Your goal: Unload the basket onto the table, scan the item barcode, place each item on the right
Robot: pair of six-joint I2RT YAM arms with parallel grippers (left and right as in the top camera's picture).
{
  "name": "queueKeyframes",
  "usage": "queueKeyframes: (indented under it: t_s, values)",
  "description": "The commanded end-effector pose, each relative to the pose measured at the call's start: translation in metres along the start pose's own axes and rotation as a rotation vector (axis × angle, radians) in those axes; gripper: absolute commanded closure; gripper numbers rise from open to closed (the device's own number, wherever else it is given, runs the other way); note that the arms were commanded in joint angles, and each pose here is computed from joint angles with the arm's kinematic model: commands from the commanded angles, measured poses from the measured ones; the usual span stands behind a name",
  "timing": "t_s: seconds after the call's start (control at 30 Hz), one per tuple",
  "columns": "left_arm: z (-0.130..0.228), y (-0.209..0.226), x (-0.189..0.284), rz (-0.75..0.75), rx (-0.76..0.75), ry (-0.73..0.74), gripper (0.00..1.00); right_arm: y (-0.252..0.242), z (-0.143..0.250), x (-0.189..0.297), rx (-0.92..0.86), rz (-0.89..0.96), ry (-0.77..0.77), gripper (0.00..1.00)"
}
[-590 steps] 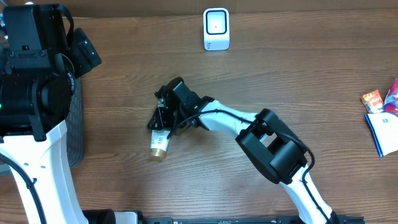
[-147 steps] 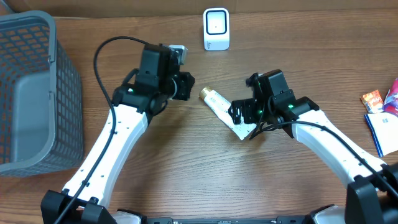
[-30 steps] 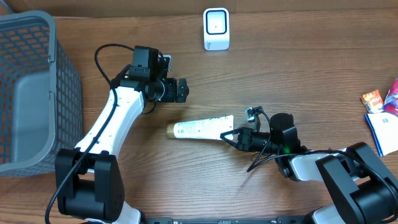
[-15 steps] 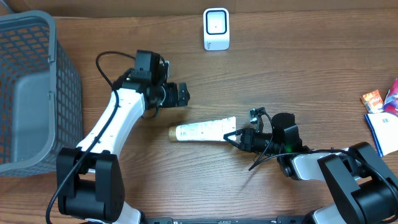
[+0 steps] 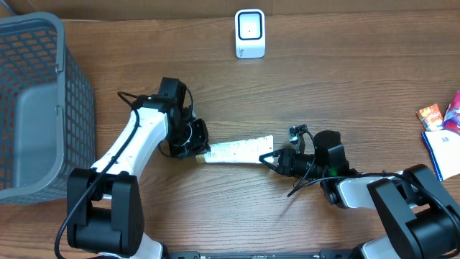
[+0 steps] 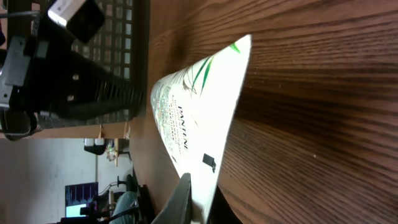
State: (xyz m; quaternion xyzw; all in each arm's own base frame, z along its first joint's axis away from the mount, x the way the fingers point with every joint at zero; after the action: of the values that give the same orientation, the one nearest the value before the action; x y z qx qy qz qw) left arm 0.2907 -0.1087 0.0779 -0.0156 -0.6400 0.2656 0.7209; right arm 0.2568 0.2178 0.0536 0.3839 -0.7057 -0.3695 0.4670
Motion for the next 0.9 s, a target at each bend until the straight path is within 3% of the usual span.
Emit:
queueKeyframes:
  t_s: [0.0,0.4,0.87]
  values:
    - [0.009,0.007,-0.001,-0.001,0.03,0.06,0.96,0.006,-0.006,0.002,0.039,-0.009,-0.023,0.96]
    - [-0.001,0.027,0.0,-0.129,0.01,-0.006,0.96,0.007,-0.005,0.002,0.039,-0.017,-0.015,0.96]
    - [-0.011,0.033,-0.019,-0.149,0.016,0.006,0.96,0.007,-0.005,0.002,0.039,-0.017,-0.014,0.96]
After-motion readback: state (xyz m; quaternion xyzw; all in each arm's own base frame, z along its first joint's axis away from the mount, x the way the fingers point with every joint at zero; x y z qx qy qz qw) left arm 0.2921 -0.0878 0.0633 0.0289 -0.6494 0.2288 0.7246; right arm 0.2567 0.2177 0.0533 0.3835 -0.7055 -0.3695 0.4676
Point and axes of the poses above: each gripper's point midway between its finger pads, its own x axis back along the fingers, its own y axis along the line the jaws close on, z = x × y, the point moved 2 cm from there along x, back along the fingers, and after that the axes turned 4 degrees about x, right-handed, at the moved point
